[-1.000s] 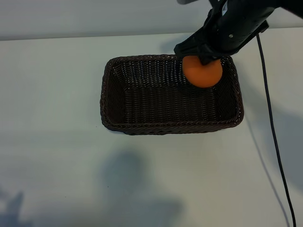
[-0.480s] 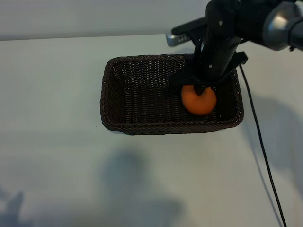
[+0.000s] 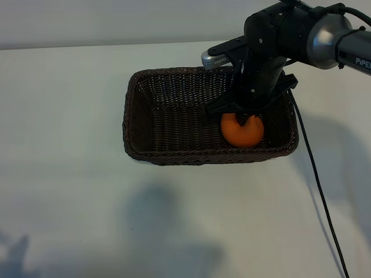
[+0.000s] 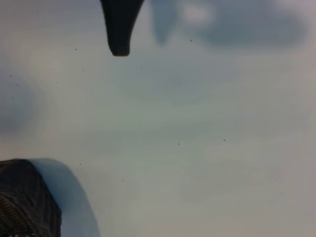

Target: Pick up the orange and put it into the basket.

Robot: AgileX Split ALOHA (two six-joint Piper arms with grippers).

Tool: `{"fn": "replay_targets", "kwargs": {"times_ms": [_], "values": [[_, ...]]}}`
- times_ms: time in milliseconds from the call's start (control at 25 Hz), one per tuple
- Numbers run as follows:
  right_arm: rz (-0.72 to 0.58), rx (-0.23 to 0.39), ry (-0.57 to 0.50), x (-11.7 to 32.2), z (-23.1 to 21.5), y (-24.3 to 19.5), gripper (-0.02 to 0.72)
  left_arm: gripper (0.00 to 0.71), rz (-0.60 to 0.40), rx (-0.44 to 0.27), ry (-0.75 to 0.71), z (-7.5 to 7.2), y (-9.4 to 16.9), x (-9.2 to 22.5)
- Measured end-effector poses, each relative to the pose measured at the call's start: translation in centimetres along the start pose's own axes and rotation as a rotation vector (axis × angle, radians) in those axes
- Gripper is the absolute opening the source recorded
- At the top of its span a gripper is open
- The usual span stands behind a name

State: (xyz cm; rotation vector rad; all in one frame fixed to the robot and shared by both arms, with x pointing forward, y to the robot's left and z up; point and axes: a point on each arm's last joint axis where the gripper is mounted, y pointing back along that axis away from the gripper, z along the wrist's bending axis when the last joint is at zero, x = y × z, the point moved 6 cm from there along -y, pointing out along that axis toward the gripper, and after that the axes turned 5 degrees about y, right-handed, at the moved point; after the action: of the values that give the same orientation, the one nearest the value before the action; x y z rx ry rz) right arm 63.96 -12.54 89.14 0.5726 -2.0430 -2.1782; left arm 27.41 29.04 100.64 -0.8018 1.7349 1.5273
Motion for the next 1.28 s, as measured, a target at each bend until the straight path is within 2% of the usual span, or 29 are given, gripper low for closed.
{"fn": "replay_targets", "kwargs": {"times_ms": [80, 160, 360, 440, 480, 600, 920, 1160, 1280], "values": [[0.0, 0.0, 0.0, 0.0, 0.0, 0.0, 0.145, 0.592, 0.0, 0.0, 0.0, 0.0, 0.0, 0.0], [0.004, 0.0, 0.0, 0.0, 0.0, 0.0, 0.237, 0.592, 0.0, 0.0, 0.0, 0.0, 0.0, 0.0], [0.043, 0.002, 0.0, 0.6, 0.0, -0.1, 0.577, 0.592, 0.0, 0.0, 0.0, 0.0, 0.0, 0.0], [0.051, 0.003, 0.0, 0.7, 0.0, -0.1, 0.663, 0.592, 0.0, 0.0, 0.0, 0.0, 0.0, 0.0], [0.054, 0.002, 0.0, 0.7, 0.0, 0.0, 0.679, 0.592, 0.0, 0.0, 0.0, 0.0, 0.0, 0.0], [0.06, -0.001, -0.003, 0.4, 0.1, 0.6, 0.686, 0.592, 0.0, 0.0, 0.0, 0.0, 0.0, 0.0], [0.038, -0.008, -0.002, -1.8, 0.4, 4.6, 0.577, 0.592, 0.0, 0.0, 0.0, 0.0, 0.0, 0.0], [-0.061, 0.002, 0.007, -4.3, 0.3, 8.1, 0.571, 0.592, 0.0, 0.0, 0.0, 0.0, 0.0, 0.0], [-0.092, 0.03, 0.016, -4.9, -0.1, 8.9, 0.57, 0.592, 0.0, 0.0, 0.0, 0.0, 0.0, 0.0]]}}
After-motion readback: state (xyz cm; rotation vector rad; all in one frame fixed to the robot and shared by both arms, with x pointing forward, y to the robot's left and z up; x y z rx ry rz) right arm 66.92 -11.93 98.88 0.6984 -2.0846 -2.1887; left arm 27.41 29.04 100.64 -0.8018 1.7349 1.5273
